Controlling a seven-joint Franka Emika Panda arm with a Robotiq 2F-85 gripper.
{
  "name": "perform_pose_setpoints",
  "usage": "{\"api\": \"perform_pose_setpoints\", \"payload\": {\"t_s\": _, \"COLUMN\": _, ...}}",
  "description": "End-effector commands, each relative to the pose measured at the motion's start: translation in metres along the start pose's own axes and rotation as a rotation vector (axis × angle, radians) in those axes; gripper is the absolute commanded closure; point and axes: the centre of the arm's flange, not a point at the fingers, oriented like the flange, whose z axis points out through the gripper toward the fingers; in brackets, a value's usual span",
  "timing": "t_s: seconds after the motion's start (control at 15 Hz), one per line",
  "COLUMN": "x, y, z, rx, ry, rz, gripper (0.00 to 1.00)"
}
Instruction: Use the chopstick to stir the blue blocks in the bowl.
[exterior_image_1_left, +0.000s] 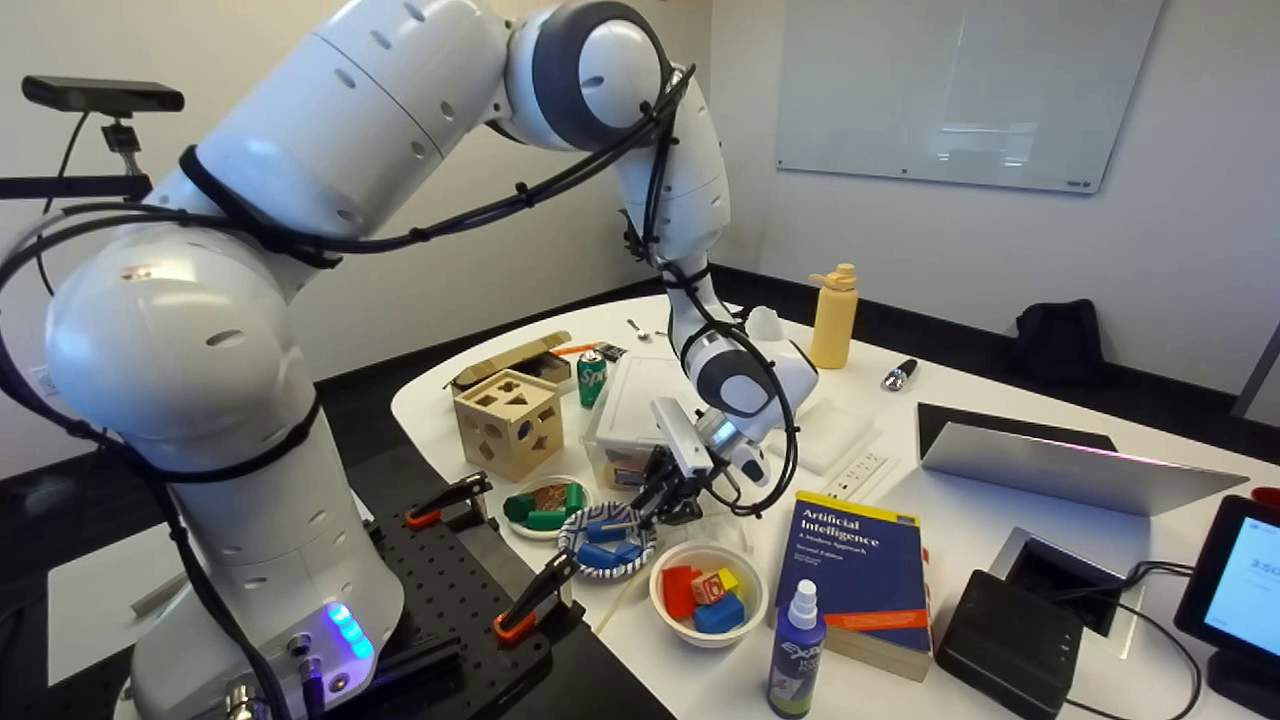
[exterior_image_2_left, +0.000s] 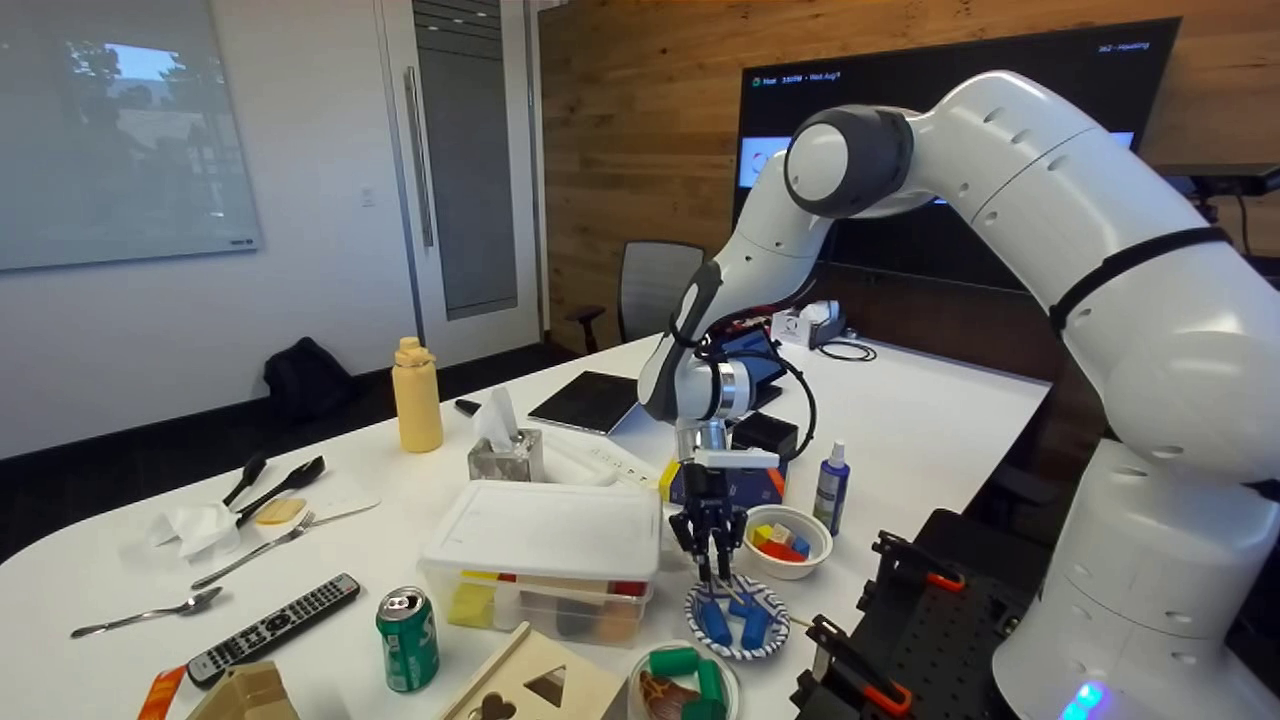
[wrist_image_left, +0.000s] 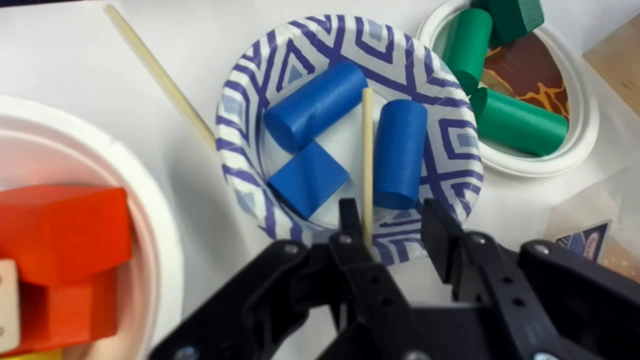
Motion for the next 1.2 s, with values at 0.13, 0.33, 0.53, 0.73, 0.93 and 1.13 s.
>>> {"api": "perform_pose_setpoints", "payload": {"t_s": 0.13, "x": -0.069, "y": -0.062, "z": -0.019, "rx": -0.034, "ry": 0.013, "rz": -0.049, "gripper": 0.16}}
{"api": "perform_pose_setpoints", "payload": {"t_s": 0.33, "x": -0.111, "y": -0.08, "z": -0.038, "rx": -0.075, "ry": 0.062, "rz": -0.007, "gripper": 0.0}}
{"api": "perform_pose_setpoints", "payload": {"t_s": 0.53, "x": -0.155, "y": -0.096, "z": -0.062, "rx": -0.11, "ry": 0.147, "rz": 0.041, "gripper": 0.0}}
{"api": "perform_pose_setpoints", "payload": {"t_s": 0.73, "x": -0.197, "y": -0.115, "z": -0.083, "rx": -0.152, "ry": 0.254, "rz": 0.027, "gripper": 0.0}}
{"api": "perform_pose_setpoints", "payload": {"t_s": 0.93, "x": -0.224, "y": -0.129, "z": -0.089, "rx": -0.181, "ry": 0.328, "rz": 0.008, "gripper": 0.0}}
{"api": "perform_pose_setpoints", "payload": {"t_s": 1.13, "x": -0.246, "y": -0.133, "z": -0.095, "rx": -0.197, "ry": 0.38, "rz": -0.004, "gripper": 0.0}}
